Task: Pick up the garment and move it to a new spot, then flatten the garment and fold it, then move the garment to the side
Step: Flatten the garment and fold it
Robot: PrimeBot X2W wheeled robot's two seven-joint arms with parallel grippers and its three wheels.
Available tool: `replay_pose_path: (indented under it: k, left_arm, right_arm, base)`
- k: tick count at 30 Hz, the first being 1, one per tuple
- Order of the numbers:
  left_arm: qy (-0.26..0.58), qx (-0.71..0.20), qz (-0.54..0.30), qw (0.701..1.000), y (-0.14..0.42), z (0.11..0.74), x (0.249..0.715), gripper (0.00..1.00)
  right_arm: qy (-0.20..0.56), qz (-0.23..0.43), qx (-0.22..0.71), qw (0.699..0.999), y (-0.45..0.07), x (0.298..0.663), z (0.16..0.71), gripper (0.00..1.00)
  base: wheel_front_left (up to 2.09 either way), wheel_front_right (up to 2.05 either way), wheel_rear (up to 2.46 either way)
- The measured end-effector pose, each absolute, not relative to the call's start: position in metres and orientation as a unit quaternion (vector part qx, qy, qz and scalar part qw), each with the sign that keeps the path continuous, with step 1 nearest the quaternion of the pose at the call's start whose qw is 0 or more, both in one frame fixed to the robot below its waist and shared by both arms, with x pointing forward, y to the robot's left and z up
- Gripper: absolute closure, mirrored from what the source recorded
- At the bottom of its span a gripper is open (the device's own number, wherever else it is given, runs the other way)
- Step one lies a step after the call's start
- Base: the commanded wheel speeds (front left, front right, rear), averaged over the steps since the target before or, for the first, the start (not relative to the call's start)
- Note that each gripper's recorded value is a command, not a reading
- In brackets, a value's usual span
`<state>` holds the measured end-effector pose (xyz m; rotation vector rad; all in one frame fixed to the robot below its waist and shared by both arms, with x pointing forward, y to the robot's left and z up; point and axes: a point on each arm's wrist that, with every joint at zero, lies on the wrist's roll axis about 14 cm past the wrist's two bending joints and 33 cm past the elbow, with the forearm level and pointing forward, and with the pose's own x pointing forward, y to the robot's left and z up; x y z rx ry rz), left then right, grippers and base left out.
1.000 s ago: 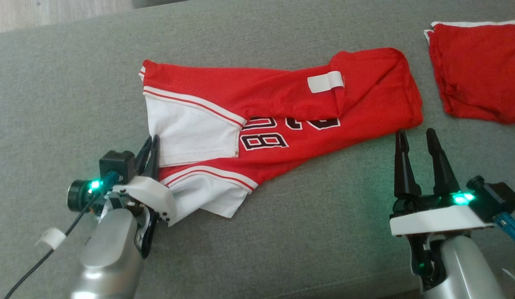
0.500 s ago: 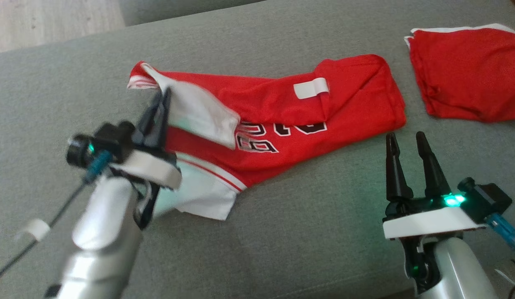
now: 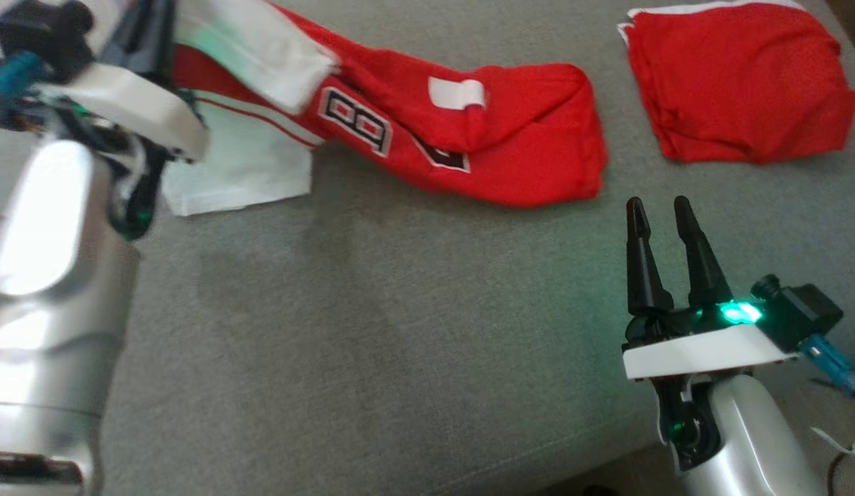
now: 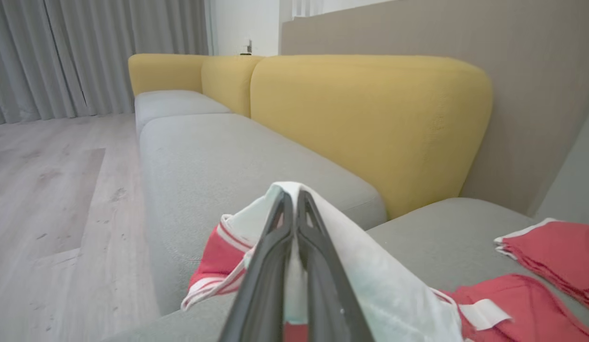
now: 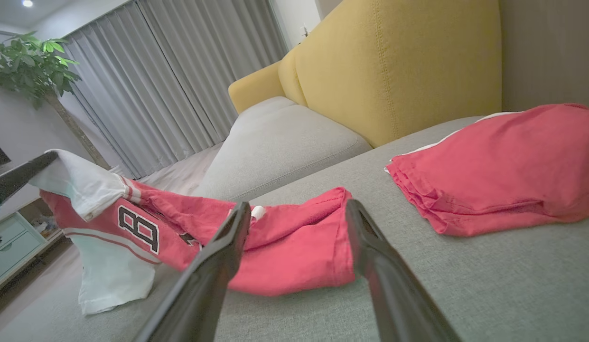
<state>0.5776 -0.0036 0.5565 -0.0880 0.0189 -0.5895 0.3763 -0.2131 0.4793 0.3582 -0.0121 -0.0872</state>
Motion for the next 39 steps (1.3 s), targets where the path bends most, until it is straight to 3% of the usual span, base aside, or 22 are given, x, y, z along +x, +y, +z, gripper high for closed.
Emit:
replay_pose_path:
  k: [8,10,12,13,14,15,27,39]
  left_arm:
    - [0.075,-0.018,-0.284,0.956,-0.002,0.515,0.596,1.00]
    - [0.086,-0.017,-0.275,0.957,0.002,0.506,0.597,0.75]
    - [0.090,-0.017,-0.265,0.960,0.006,0.497,0.600,0.64]
    - [0.092,-0.018,-0.260,0.961,0.008,0.492,0.601,0.53]
    - [0.095,-0.018,-0.257,0.962,0.009,0.487,0.602,0.05]
    - [0.094,-0.018,-0.250,0.964,0.012,0.484,0.605,0.00]
    - [-0.011,-0.011,-0.220,0.975,0.037,0.526,0.608,0.00]
    - [0.006,-0.040,-0.186,0.982,0.075,0.492,0.511,0.00]
  right_arm:
    - [0.006,-0.069,0.182,0.981,-0.226,0.370,0.470,0.00]
    - [0.010,-0.066,0.183,0.981,-0.224,0.371,0.468,0.00]
    - [0.013,-0.062,0.182,0.981,-0.221,0.373,0.466,0.00]
    - [0.012,-0.060,0.181,0.982,-0.221,0.375,0.467,0.00]
    - [0.011,-0.060,0.180,0.982,-0.221,0.377,0.467,0.00]
    - [0.010,-0.059,0.179,0.982,-0.221,0.378,0.468,0.00]
    - [-0.002,-0.037,0.167,0.985,-0.211,0.386,0.478,0.00]
    - [-0.016,0.003,0.160,0.987,-0.187,0.389,0.488,0.00]
  base:
    - [0.00,0.00,0.00]
    - [0.00,0.00,0.00]
    - [0.00,0.00,0.00]
    - [0.00,0.00,0.00]
    - [0.00,0.00,0.00]
    - [0.00,0.00,0.00]
    - [0.00,0.00,0.00]
    - [0.00,0.00,0.00]
